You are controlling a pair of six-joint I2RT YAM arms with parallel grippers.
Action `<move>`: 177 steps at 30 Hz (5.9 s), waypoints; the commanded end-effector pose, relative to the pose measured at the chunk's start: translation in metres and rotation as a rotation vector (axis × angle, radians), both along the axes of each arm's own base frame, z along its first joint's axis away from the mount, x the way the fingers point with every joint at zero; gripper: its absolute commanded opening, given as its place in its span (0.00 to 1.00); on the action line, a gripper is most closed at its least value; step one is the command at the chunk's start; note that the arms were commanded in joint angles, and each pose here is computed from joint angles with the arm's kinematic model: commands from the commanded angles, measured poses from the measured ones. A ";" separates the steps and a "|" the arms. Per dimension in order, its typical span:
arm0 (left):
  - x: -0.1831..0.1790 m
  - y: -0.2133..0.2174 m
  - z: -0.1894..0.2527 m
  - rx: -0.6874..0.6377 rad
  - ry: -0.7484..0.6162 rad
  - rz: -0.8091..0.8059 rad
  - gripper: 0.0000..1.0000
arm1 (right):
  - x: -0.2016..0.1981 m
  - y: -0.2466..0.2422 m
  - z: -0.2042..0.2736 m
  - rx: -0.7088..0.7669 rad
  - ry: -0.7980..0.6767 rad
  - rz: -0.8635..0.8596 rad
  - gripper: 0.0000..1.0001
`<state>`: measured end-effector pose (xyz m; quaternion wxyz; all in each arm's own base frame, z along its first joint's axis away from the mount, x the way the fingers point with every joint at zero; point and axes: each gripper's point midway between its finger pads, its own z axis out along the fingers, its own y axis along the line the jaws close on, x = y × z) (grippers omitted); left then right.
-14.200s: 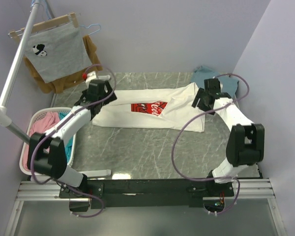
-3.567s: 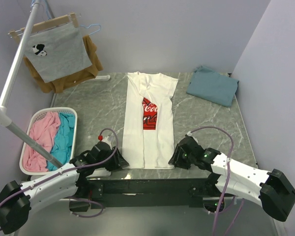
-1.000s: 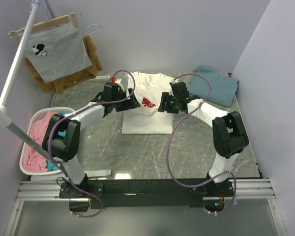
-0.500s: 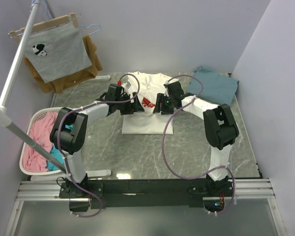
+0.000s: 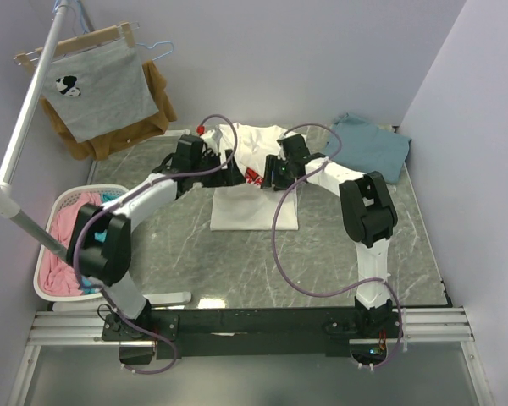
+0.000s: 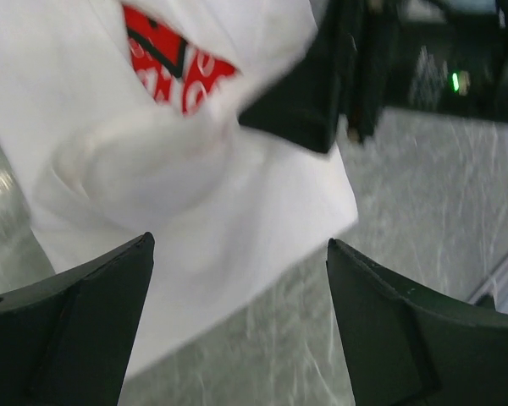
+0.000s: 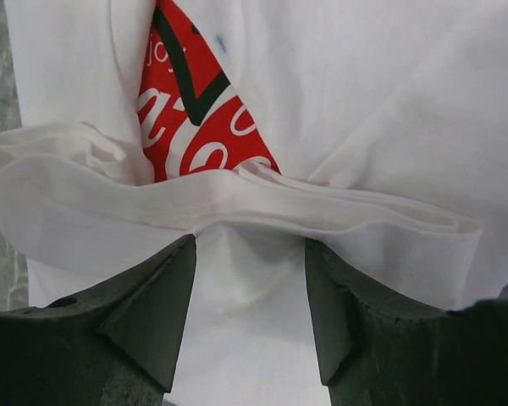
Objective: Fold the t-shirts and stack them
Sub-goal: Fold the folded rectangular tshirt in 1/3 of the way, then grab one side of the 2/3 rectangular tshirt with both arms, then fold the long partially folded tshirt into a neat square
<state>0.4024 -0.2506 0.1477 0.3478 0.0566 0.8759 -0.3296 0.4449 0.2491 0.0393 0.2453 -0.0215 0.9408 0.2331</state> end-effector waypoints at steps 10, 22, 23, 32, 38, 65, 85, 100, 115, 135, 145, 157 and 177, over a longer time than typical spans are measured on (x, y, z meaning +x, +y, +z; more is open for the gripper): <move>-0.065 -0.002 -0.036 0.047 0.065 -0.112 0.89 | 0.028 -0.004 0.038 0.008 -0.127 -0.012 0.62; 0.012 -0.010 -0.064 0.106 -0.034 0.023 0.88 | -0.015 -0.011 0.082 0.068 -0.170 0.013 0.63; 0.021 -0.010 -0.059 0.108 -0.051 0.039 0.89 | -0.027 -0.015 0.072 0.063 -0.144 0.013 0.63; 0.054 0.006 -0.056 0.102 -0.079 0.138 0.90 | -0.088 -0.022 0.037 0.046 -0.048 0.048 0.63; 0.066 0.013 -0.088 0.121 -0.022 0.165 0.90 | -0.114 -0.019 0.014 0.043 0.010 0.052 0.63; -0.036 0.077 -0.070 0.161 0.030 0.314 1.00 | -0.135 -0.088 0.013 -0.010 -0.002 -0.154 0.68; -0.118 0.051 -0.122 -0.028 0.203 0.103 0.99 | -0.155 -0.065 -0.030 0.217 0.196 -0.086 0.68; -0.116 0.052 -0.147 0.016 0.240 0.097 0.19 | -0.154 -0.065 -0.050 0.220 0.213 -0.107 0.14; -0.197 0.055 -0.115 -0.052 0.396 0.136 0.01 | -0.215 -0.106 -0.030 0.049 0.247 -0.330 0.00; -0.222 0.044 -0.133 -0.061 0.406 0.114 0.71 | -0.244 -0.093 -0.042 0.133 0.301 -0.332 0.56; -0.235 0.034 -0.127 -0.067 0.415 0.056 0.01 | -0.254 -0.066 -0.043 0.218 0.325 -0.260 0.00; -0.275 0.031 -0.079 -0.118 0.384 0.000 0.01 | -0.304 -0.071 0.004 0.254 0.215 -0.190 0.00; -0.126 0.022 0.026 0.089 -0.059 0.246 0.01 | -0.163 -0.079 0.125 0.070 -0.250 -0.223 0.00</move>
